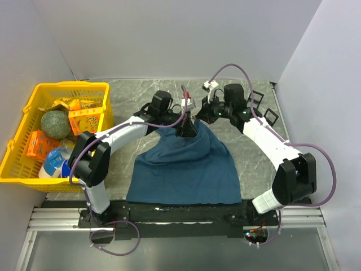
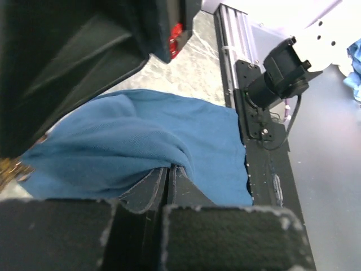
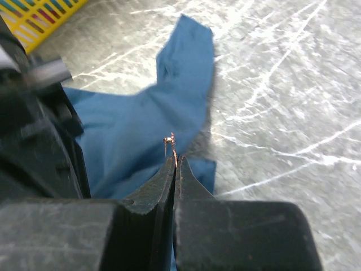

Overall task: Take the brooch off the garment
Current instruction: Remove the brooch from the clothes.

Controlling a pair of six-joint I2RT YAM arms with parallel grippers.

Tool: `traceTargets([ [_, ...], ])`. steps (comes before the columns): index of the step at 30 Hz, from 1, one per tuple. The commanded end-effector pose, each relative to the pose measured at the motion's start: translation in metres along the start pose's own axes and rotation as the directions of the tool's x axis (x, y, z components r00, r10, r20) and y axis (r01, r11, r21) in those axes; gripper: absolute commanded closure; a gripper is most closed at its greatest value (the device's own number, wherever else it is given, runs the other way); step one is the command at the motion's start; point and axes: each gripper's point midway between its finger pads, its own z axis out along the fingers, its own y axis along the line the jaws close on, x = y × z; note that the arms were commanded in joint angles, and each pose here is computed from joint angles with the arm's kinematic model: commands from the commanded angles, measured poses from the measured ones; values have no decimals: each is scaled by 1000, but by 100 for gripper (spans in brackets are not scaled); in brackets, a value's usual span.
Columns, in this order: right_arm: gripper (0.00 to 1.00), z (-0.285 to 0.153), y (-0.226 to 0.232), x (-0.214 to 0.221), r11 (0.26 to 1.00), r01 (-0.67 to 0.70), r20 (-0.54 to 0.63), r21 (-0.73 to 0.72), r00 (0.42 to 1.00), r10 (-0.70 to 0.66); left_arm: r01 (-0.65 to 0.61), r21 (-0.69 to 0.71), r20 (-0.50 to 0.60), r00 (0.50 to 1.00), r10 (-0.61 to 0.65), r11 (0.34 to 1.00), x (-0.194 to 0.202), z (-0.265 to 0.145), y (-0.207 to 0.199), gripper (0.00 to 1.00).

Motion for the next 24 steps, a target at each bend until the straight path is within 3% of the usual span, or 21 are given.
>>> traceTargets([
  [1,100,-12,4,-45,999,41,151,26,987,-45,-41,64,32,999,39,997,-15,1,-29,86],
  [4,100,-12,10,-41,1000,21,167,-20,986,-17,-51,32,29,998,50,998,-15,-3,-26,55],
  [6,100,-12,16,-34,998,-9,162,-68,987,19,-101,3,41,994,101,995,-21,-9,-23,44],
  [9,100,-11,22,-30,991,-41,160,-127,985,61,-116,-47,52,992,119,992,-31,-23,-18,35],
  [15,100,-11,23,-27,970,-142,162,-198,971,175,-139,-100,79,986,147,985,-51,-50,-13,27],
  [24,100,-17,23,-32,927,-202,164,-316,951,262,-147,-189,116,978,171,971,-69,-66,-2,23],
])
